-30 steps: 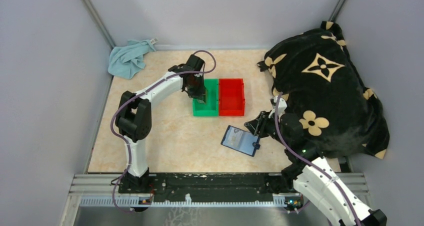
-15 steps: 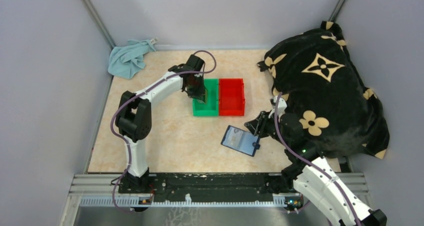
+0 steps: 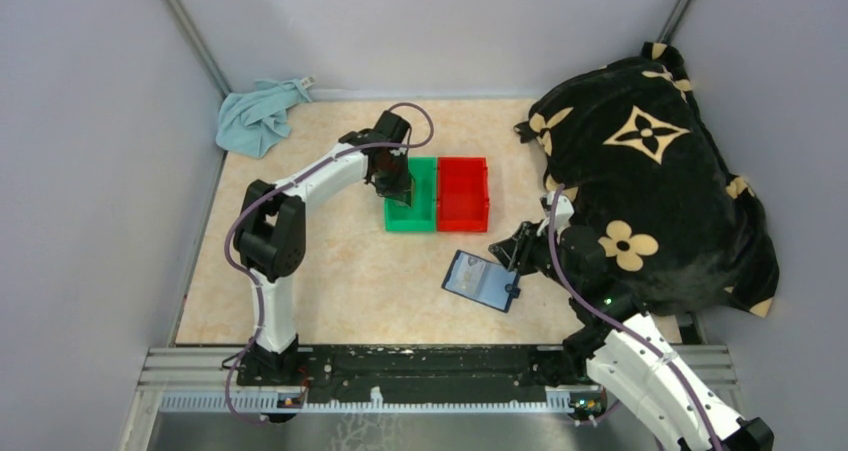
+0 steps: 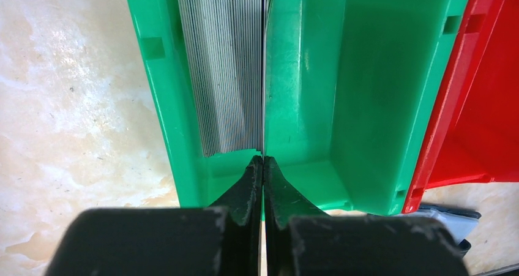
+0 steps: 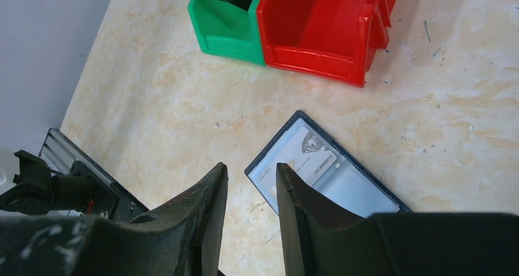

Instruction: Take the credit cards out of the card holder

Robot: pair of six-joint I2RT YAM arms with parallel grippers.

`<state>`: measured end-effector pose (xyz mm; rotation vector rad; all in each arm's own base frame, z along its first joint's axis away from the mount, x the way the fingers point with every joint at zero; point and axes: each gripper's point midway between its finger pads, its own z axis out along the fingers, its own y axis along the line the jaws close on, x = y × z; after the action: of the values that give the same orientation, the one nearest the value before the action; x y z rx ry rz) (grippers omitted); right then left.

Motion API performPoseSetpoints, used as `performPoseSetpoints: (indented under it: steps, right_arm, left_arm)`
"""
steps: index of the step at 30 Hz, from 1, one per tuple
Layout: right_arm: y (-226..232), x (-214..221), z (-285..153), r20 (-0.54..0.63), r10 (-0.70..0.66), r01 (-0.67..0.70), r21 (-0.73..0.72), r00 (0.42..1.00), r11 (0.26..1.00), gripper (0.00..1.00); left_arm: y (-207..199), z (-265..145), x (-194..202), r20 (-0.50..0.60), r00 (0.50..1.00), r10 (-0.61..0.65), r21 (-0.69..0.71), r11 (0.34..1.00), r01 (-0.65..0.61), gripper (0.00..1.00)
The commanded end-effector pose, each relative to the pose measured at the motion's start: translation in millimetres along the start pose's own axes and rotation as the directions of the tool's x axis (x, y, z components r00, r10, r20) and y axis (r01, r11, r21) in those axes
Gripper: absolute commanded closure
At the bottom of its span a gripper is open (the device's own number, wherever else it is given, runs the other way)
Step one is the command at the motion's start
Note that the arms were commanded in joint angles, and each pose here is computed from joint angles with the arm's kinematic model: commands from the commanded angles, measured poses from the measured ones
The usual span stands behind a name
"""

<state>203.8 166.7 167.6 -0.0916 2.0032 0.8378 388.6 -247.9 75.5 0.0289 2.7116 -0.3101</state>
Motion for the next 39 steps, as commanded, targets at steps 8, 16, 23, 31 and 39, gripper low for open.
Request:
performPoseSetpoints:
  steps: [8, 16, 23, 31, 39]
  right_arm:
    - [-2, -9, 1, 0.035, -0.021, 0.021, 0.006, 0.999, 1.000, 0.64]
    - [-3, -8, 1, 0.033, -0.022, 0.022, 0.009, 0.999, 1.000, 0.64]
    - [-2, -8, 1, 0.032, -0.022, 0.022, 0.008, 0.999, 1.000, 0.64]
    - [-1, -10, -1, 0.038, -0.019, 0.019, 0.007, 0.999, 1.000, 0.64]
    - [3, -4, 1, 0.020, -0.037, 0.038, -0.029, 0.999, 0.999, 0.83]
  left_arm:
    - [0, -1, -12, 0.021, 1.000, 0.007, -0.006, 1.000, -0.007, 0.94]
    - [-2, -2, -13, 0.028, 1.000, 0.005, 0.000, 1.000, -0.005, 0.91]
    - [-3, -4, -13, 0.028, 1.000, 0.004, 0.003, 1.000, -0.004, 0.91]
    - [-6, -28, -28, 0.102, 0.995, -0.009, 0.004, 1.000, 0.009, 0.91]
    - [-17, -87, -50, 0.336, 0.942, -0.023, 0.096, 0.995, -0.010, 0.94]
